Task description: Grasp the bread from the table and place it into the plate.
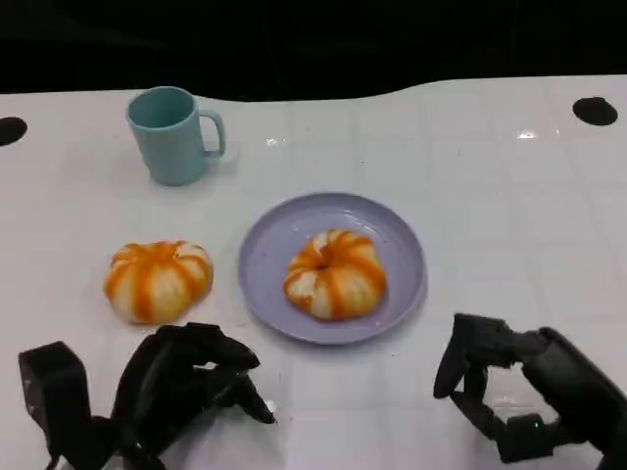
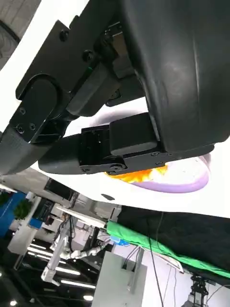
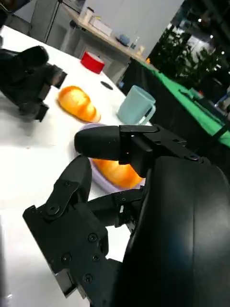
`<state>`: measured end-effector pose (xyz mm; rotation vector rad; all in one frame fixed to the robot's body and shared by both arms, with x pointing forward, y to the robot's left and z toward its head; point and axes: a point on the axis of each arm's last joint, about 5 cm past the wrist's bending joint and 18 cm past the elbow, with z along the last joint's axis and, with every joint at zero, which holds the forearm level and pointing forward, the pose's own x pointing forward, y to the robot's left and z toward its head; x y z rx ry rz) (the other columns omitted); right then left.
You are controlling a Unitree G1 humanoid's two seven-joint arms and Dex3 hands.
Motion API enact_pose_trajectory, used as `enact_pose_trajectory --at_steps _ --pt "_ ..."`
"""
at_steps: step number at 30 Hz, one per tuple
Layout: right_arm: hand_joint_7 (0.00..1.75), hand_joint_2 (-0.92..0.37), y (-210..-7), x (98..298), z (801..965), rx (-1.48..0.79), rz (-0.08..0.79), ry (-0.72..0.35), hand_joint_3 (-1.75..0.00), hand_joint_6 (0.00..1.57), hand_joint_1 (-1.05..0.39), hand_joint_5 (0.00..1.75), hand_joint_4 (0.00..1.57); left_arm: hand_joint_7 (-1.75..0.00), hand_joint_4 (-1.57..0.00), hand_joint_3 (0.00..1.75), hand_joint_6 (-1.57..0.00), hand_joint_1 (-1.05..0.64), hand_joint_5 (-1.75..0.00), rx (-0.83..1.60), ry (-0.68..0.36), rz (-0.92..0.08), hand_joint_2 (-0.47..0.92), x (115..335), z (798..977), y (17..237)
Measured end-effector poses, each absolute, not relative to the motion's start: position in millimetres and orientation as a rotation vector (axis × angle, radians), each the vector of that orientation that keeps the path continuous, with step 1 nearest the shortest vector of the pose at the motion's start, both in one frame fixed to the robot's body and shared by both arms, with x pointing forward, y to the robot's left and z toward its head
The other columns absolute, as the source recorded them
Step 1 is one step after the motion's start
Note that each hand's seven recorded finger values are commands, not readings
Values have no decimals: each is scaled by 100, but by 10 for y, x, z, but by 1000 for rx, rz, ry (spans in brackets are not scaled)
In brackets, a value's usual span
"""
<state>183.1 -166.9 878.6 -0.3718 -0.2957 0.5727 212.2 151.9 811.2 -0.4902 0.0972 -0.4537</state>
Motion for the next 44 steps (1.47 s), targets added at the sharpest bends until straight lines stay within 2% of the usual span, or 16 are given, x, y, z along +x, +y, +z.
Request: enact_pose_trajectory --at_steps 7,13,22,37,44 --pt "157 -51 -1680 1782 8702 -416 554 -275 -115 41 -9 175 52 -23 -157 0 -157 -105 -62 -490 96 -453 70 2122 8113 1521" --pt "150 -49 -1728 1796 8600 -483 525 -260 -111 47 -12 175 56 -23 -157 0 -157 -105 -61 -491 97 -450 70 2122 8114 1529" --pt "141 -47 -1714 1853 8551 -561 496 -320 -107 54 -16 174 61 -23 -157 0 -157 -105 -60 -491 102 -450 69 2123 8113 1541" --pt "138 -47 -1712 1847 8512 -590 488 -352 -104 57 -16 170 60 -23 -157 0 -157 -105 -61 -490 103 -450 70 2123 8113 1544" --pt "136 -50 -1729 1876 8528 -645 511 -431 -95 58 -17 169 61 -22 -157 0 -157 -105 -59 -486 103 -447 69 2123 8114 1561"
